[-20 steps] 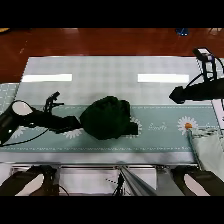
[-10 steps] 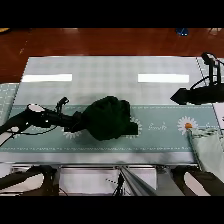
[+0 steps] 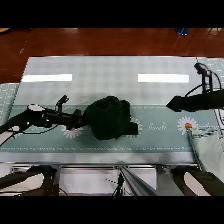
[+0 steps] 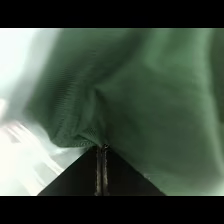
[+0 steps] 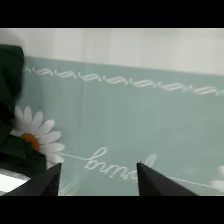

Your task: Fold the shirts.

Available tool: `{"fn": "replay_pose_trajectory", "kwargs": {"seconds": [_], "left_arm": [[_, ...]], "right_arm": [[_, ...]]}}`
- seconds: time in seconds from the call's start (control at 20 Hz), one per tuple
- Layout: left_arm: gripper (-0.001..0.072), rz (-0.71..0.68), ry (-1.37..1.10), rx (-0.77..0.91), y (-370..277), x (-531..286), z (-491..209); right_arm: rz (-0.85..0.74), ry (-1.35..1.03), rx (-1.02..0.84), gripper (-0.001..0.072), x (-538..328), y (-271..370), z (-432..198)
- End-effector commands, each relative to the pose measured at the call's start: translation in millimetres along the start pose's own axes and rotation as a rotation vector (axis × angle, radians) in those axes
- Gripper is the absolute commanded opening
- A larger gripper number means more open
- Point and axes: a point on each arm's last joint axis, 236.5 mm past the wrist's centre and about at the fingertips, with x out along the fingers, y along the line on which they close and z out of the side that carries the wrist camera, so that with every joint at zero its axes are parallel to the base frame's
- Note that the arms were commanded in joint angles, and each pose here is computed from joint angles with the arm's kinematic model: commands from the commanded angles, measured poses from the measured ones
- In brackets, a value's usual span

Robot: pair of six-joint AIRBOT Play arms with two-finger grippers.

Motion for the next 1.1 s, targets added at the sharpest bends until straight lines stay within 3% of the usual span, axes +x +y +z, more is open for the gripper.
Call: {"fn": "replay_pose_trajectory", "kwargs": {"seconds": [0.0, 0.15, 0.45, 0.75, 0.85, 0.95, 1.0, 1.05], "left_arm": [[0.0019, -0.032, -0.023, 0.085, -20.8, -11.4, -3.0], [0.0019, -0.056, -0.02, 0.125, -34.6, -18.9, -9.9], [0.0019, -0.068, -0.002, 0.134, -38.6, -20.3, -15.5], [0.0019, -0.073, 0.01, 0.138, -39.7, -20.4, -18.7], [0.002, -0.072, 0.007, 0.138, -39.5, -20.5, -17.7], [0.002, -0.075, 0.002, 0.148, -42.9, -21.9, -15.2], [0.002, -0.08, 0.001, 0.16, -47.3, -23.7, -13.4], [0.002, -0.087, 0.0, 0.176, -53.6, -26.3, -11.2]], "right_arm": [[0.196, 0.021, 0.137, 0.0555, 37.6, 29.7, -27.2], [0.348, 0.001, 0.204, 0.0553, 58.8, 54.2, -42.9], [0.295, 0.091, 0.079, 0.0546, 109.2, 81.0, -85.6], [0.291, 0.124, 0.151, 0.0517, 149.0, 99.2, -95.6], [0.295, 0.097, 0.164, 0.028, 153.7, 103.3, -90.4], [0.287, 0.049, 0.185, 0.009, 154.7, 101.9, -78.0], [0.284, 0.032, 0.182, 0.0023, 153.9, 101.6, -72.3], [0.287, 0.026, 0.176, 0.0023, 152.7, 103.2, -68.8]]}}
